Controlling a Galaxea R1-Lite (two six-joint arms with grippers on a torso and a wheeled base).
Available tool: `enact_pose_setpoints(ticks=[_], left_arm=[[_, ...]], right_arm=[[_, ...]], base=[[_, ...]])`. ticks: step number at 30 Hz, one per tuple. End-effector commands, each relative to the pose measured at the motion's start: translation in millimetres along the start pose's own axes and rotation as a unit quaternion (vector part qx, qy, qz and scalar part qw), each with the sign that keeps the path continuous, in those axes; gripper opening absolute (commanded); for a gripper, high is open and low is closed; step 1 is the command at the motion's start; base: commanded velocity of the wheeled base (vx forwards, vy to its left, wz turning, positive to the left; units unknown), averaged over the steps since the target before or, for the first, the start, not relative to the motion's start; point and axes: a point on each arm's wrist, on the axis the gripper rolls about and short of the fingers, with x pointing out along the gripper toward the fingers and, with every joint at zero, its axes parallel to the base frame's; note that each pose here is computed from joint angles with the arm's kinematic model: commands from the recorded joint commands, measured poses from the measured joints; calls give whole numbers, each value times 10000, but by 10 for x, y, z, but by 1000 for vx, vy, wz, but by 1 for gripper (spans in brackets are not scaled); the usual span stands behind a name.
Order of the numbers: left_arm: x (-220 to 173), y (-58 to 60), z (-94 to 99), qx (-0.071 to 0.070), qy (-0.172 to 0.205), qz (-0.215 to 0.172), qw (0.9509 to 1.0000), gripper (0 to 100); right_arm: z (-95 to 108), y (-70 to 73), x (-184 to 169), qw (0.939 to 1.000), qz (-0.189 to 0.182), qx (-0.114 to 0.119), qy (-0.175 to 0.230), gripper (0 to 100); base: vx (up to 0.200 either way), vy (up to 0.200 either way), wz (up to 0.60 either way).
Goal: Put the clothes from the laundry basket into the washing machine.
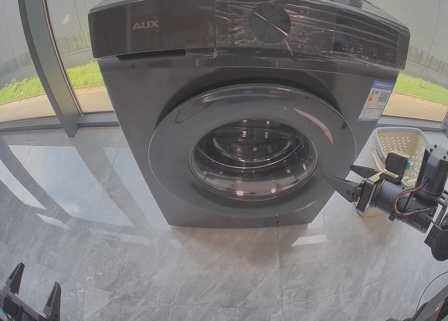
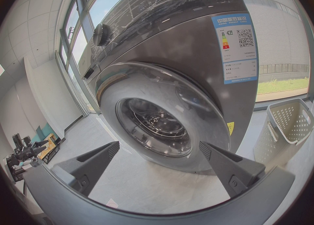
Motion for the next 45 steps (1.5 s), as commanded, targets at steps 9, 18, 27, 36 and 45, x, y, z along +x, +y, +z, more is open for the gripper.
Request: enact_pose_setpoints(ticks=[9, 18, 27, 36, 45], left_arm=[[-1, -1, -47, -3, -7, 0, 10000, 100], [-1, -1, -49, -3, 1, 8, 10000, 100], [-1, -1, -47, -3, -7, 8, 10000, 100], [-1, -1, -47, -10, -7, 0, 10000, 100], [-1, -1, -47, -33, -7, 8, 10000, 100]], right_arm=[[-9, 71, -87, 9999, 117, -32, -19, 100], [-118, 105, -125, 9996, 202, -15, 191, 100], [-147, 125, -128, 9993, 269, -68, 256, 100], [-198, 237, -139, 9979, 542, -79, 359, 100], [-208, 345, -140, 9960, 799, -97, 382, 100]], base=[[0, -133, 0], [0, 0, 0], [0, -133, 0], [44, 0, 0], [200, 0, 0]])
